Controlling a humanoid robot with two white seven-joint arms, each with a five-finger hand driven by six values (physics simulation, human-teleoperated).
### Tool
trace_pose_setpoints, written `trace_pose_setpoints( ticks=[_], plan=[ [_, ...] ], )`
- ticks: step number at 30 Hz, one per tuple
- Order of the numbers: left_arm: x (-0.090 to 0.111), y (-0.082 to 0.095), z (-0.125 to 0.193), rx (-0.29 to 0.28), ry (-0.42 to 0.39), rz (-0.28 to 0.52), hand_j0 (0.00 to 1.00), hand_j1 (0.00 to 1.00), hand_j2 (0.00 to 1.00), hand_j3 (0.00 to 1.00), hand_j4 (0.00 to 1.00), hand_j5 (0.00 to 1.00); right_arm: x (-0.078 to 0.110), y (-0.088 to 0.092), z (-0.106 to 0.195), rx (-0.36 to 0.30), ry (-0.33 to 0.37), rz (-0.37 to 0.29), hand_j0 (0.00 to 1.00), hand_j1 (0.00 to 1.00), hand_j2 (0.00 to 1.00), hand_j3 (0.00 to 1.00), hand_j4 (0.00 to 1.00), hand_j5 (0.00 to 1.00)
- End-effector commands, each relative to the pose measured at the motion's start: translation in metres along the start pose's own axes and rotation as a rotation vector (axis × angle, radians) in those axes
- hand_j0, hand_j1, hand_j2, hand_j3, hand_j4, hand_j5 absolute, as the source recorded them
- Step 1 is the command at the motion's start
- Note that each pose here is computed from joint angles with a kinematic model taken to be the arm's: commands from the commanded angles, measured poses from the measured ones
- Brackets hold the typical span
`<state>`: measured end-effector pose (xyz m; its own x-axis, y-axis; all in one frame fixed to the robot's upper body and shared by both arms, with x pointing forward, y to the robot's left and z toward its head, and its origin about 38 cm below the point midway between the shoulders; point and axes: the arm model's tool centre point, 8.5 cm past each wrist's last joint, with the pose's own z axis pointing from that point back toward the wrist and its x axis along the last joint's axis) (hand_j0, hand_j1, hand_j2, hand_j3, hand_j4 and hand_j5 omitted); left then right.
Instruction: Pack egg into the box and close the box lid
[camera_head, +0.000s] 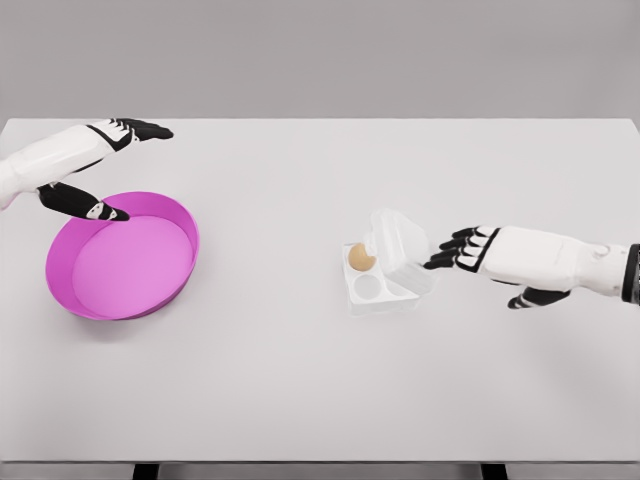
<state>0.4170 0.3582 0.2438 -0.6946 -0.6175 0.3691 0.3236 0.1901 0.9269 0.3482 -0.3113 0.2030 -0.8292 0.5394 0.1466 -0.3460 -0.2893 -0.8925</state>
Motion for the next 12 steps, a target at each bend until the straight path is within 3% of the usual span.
trace_pose_setpoints(
  ticks=[1,3,5,8,12],
  plan=[
    [-0.001,0.001,0.001,0.002,0.003,0.003,1.00,1.00,1.00,1.00,1.00,1.00,0.001,0.003,-0.002,0.007,-0.010,-0.012,1.00,1.00,1.00,1.00,1.00,1.00],
    [0.000,0.001,0.001,0.002,0.002,0.003,1.00,1.00,1.00,1.00,1.00,1.00,-0.001,0.000,0.000,-0.006,-0.008,-0.020,1.00,1.00,1.00,1.00,1.00,1.00],
    [-0.001,0.001,0.001,0.004,0.002,0.004,1.00,1.00,1.00,1.00,1.00,1.00,-0.019,-0.008,0.015,-0.047,0.051,-0.041,1.00,1.00,1.00,1.00,1.00,1.00],
    [-0.001,0.001,0.001,0.003,0.003,0.003,1.00,1.00,1.00,1.00,1.00,1.00,-0.059,0.002,0.044,-0.066,0.185,-0.117,1.00,1.00,1.00,1.00,1.00,1.00],
    [-0.001,0.001,0.001,0.002,0.003,0.004,1.00,1.00,1.00,1.00,1.00,1.00,-0.057,0.002,0.043,-0.065,0.178,-0.114,1.00,1.00,1.00,1.00,1.00,1.00]
  ],
)
